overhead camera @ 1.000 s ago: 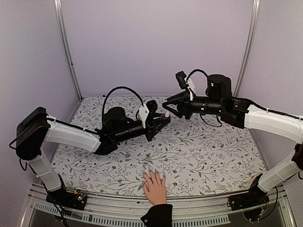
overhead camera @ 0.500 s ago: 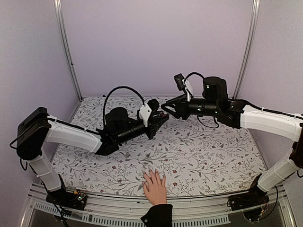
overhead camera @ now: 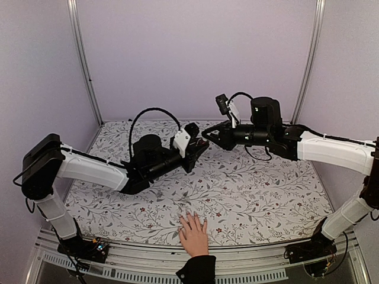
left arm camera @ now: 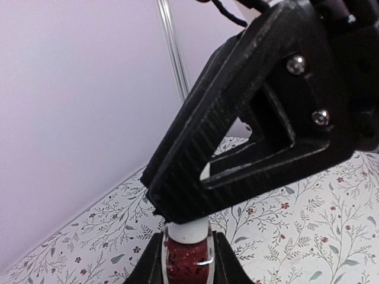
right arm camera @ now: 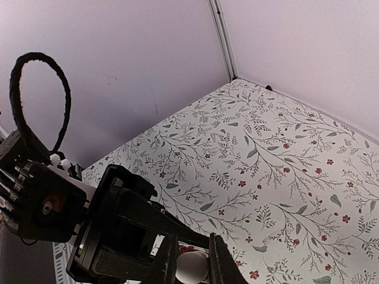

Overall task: Paint the nails
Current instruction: Unscrew the nail polish bottle.

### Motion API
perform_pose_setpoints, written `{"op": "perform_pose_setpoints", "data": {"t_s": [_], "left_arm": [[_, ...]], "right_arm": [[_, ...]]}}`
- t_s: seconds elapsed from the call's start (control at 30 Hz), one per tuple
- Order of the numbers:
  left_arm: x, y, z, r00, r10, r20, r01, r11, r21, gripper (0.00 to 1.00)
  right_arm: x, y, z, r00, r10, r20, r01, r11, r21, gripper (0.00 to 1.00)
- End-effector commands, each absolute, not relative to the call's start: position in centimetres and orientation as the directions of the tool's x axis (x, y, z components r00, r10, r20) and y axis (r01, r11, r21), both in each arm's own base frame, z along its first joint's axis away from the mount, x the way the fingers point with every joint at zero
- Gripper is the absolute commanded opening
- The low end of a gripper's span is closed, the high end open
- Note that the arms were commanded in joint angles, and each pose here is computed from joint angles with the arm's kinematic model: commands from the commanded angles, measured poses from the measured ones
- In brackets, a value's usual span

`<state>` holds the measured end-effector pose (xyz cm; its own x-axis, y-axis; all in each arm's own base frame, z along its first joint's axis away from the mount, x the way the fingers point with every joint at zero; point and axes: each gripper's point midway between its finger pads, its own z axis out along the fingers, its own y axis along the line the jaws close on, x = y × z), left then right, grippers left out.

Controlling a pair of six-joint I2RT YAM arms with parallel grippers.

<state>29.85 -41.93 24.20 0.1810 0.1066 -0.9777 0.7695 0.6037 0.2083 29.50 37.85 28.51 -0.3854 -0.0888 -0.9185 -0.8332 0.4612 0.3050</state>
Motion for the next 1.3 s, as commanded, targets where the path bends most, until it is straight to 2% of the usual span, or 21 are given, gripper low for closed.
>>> {"op": "perform_pose_setpoints", "data": {"t_s": [0.0,0.13,0.37,0.7,0.83,1.27], "left_arm": [[29.3,-42.8,25.9,0.232,0.064,-0.971,0.784,0.578,0.226,0.00],[28.2,-42.8,26.5,0.206,-0.008,-0.978,0.847,0.501,0.174,0.00],[25.9,-42.4,27.7,0.164,-0.111,-0.980,0.934,0.336,0.119,0.00],[20.0,-42.0,29.7,0.120,-0.194,-0.974,0.992,-0.006,0.124,0.00],[18.5,-42.1,30.1,0.090,-0.216,-0.972,0.987,-0.109,0.116,0.00],[15.7,-41.9,30.5,0.038,-0.241,-0.970,0.947,-0.300,0.112,0.00]], "right_arm": [[28.6,38.8,29.9,-0.361,-0.078,-0.929,-0.867,0.395,0.304,0.04],[27.7,39.0,30.0,-0.328,-0.099,-0.939,-0.896,0.347,0.277,0.00],[26.2,38.9,30.6,-0.250,-0.126,-0.960,-0.938,0.276,0.208,0.00],[20.9,39.1,31.5,-0.143,-0.176,-0.974,-0.990,0.019,0.142,0.00],[19.3,38.9,31.5,-0.117,-0.203,-0.972,-0.991,-0.042,0.128,0.00],[16.2,38.2,30.8,-0.032,-0.241,-0.970,-0.980,-0.184,0.078,0.00]]}}
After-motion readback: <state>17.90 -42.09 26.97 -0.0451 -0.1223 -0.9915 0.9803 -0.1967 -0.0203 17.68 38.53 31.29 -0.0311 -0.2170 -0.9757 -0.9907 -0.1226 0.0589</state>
